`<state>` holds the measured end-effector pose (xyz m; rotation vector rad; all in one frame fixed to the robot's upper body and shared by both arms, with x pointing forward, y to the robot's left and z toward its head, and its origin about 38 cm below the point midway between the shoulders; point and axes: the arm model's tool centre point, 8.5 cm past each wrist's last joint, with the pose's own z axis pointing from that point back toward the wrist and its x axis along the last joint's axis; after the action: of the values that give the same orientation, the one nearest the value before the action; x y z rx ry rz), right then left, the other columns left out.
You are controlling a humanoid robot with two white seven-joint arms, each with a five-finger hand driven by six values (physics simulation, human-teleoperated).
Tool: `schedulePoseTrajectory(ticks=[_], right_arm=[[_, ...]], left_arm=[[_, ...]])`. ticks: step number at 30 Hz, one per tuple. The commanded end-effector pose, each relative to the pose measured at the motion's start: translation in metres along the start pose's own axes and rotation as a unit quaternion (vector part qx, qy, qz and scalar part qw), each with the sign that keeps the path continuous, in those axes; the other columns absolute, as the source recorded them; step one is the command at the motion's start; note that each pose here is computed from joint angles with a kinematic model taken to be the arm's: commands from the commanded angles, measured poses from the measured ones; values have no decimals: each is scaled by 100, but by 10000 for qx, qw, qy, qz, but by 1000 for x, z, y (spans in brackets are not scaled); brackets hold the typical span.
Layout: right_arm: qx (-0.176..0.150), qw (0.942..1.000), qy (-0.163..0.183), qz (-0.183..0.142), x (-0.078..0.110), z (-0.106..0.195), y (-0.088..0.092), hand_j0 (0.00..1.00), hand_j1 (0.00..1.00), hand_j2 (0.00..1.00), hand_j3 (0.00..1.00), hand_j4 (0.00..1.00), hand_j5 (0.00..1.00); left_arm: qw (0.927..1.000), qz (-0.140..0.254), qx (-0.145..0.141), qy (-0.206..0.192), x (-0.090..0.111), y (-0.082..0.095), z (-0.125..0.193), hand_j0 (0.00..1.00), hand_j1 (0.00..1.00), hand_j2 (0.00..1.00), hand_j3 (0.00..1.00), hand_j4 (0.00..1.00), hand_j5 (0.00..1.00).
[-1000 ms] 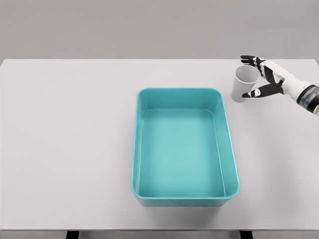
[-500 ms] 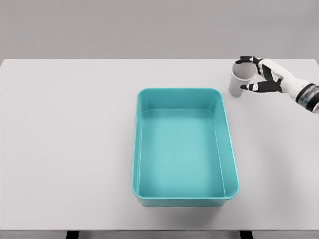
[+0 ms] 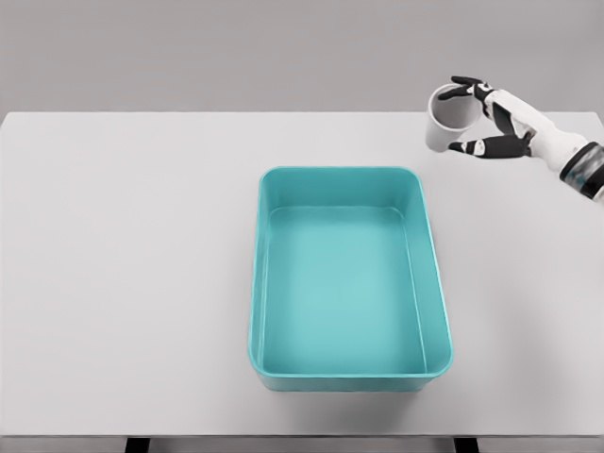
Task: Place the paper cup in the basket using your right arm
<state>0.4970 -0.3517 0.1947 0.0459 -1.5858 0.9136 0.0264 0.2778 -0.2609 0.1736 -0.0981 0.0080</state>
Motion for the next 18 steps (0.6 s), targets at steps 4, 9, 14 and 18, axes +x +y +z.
schedulePoseTrajectory(ticks=[4,9,14,18], right_arm=[[118,9976,-568,375,44,-7,3,75,75,75,75,75,75],[257,9941,-830,655,67,-9,12,75,75,75,75,75,75],[449,9877,-1065,1050,90,-8,30,76,76,76,76,76,76],[595,9816,-1249,1312,107,-6,45,76,76,76,76,76,76]], left_arm=[[10000,0,0,1,0,0,0,100,100,100,100,100,100],[10000,0,0,-7,0,0,0,100,100,100,100,100,100],[10000,0,0,1,0,0,0,100,100,100,100,100,100],[10000,0,0,1,0,0,0,100,100,100,100,100,100]])
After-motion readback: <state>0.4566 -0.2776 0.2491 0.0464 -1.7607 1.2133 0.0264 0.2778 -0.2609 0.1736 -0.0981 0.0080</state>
